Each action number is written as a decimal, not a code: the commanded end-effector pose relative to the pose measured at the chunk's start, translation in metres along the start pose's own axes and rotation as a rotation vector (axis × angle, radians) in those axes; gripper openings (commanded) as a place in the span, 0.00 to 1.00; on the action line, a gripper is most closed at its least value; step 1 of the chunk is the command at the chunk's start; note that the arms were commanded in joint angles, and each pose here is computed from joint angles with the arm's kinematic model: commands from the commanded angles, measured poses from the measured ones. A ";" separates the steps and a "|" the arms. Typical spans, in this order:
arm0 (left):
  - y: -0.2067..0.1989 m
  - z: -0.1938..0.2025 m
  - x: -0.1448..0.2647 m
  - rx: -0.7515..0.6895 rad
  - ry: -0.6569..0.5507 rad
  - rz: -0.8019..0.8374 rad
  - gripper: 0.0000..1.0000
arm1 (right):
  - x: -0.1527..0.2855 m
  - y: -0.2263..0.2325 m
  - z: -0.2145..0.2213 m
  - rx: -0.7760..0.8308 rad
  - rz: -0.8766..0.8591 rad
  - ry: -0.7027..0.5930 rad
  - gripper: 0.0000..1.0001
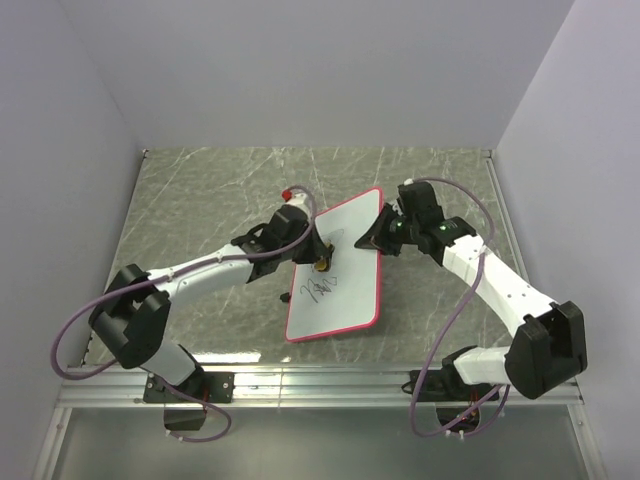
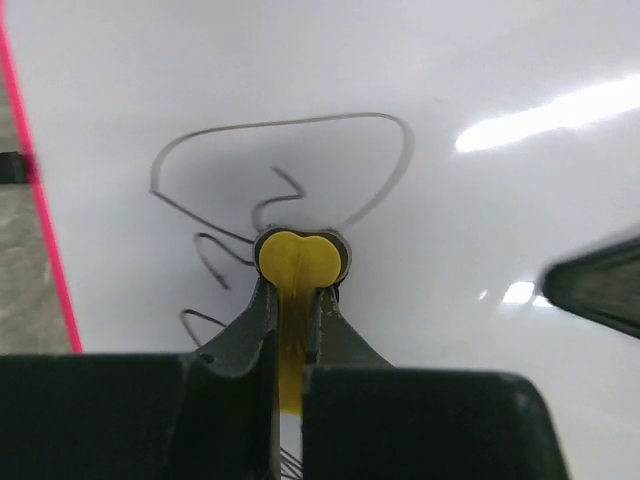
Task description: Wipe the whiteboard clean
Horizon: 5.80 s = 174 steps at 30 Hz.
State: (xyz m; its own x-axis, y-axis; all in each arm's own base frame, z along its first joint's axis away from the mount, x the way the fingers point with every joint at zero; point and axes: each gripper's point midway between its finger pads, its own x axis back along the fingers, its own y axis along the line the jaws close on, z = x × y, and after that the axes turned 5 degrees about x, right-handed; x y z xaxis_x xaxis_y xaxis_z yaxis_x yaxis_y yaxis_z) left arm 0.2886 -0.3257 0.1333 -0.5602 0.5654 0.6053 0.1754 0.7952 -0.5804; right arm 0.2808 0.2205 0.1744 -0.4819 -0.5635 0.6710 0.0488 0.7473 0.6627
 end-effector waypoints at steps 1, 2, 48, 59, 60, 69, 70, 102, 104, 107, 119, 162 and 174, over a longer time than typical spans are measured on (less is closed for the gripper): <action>0.074 0.067 -0.015 0.092 0.147 -0.141 0.00 | -0.009 0.015 0.004 0.106 -0.003 0.007 0.00; 0.079 0.073 -0.015 0.114 0.167 -0.130 0.00 | -0.009 0.016 0.003 0.105 -0.004 0.009 0.00; 0.106 0.057 -0.052 0.245 0.285 -0.050 0.00 | -0.008 0.020 0.009 0.105 -0.021 0.021 0.00; 0.081 0.060 -0.043 0.214 0.287 0.005 0.00 | -0.009 0.020 0.008 0.102 -0.015 0.019 0.00; 0.074 0.061 -0.041 0.207 0.285 0.016 0.00 | -0.009 0.019 0.008 0.101 -0.014 0.020 0.00; 0.119 0.074 -0.041 0.251 0.297 -0.043 0.00 | -0.009 0.022 0.007 0.092 -0.026 0.012 0.00; 0.123 0.079 -0.041 0.256 0.308 -0.043 0.00 | -0.009 0.022 0.007 0.092 -0.026 0.010 0.00; -0.119 0.016 -0.008 0.027 0.436 0.414 0.00 | -0.023 0.016 0.015 0.087 -0.023 0.041 0.00; -0.114 0.017 -0.005 0.025 0.429 0.390 0.00 | -0.023 0.016 0.015 0.088 -0.023 0.039 0.00; -0.102 0.020 0.006 0.018 0.420 0.342 0.00 | -0.024 0.015 0.015 0.089 -0.018 0.040 0.00; -0.052 0.065 0.102 0.003 0.431 0.269 0.00 | -0.029 0.006 -0.001 0.071 0.101 0.009 0.00; 0.155 0.127 0.053 0.327 0.219 -0.177 0.00 | -0.023 0.011 -0.004 0.016 0.116 -0.039 0.00; 0.102 0.079 0.055 0.314 0.171 -0.019 0.00 | -0.034 0.005 0.002 0.031 0.125 -0.003 0.00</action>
State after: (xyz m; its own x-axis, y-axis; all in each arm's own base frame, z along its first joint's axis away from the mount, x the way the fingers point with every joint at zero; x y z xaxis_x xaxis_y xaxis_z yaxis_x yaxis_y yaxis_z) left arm 0.2405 -0.2231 0.0712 -0.5453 0.5682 0.6163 -0.1029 0.6843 -0.7219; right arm 0.2957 0.2518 0.1806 -0.4755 -0.5450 0.6905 0.0472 0.7680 0.6387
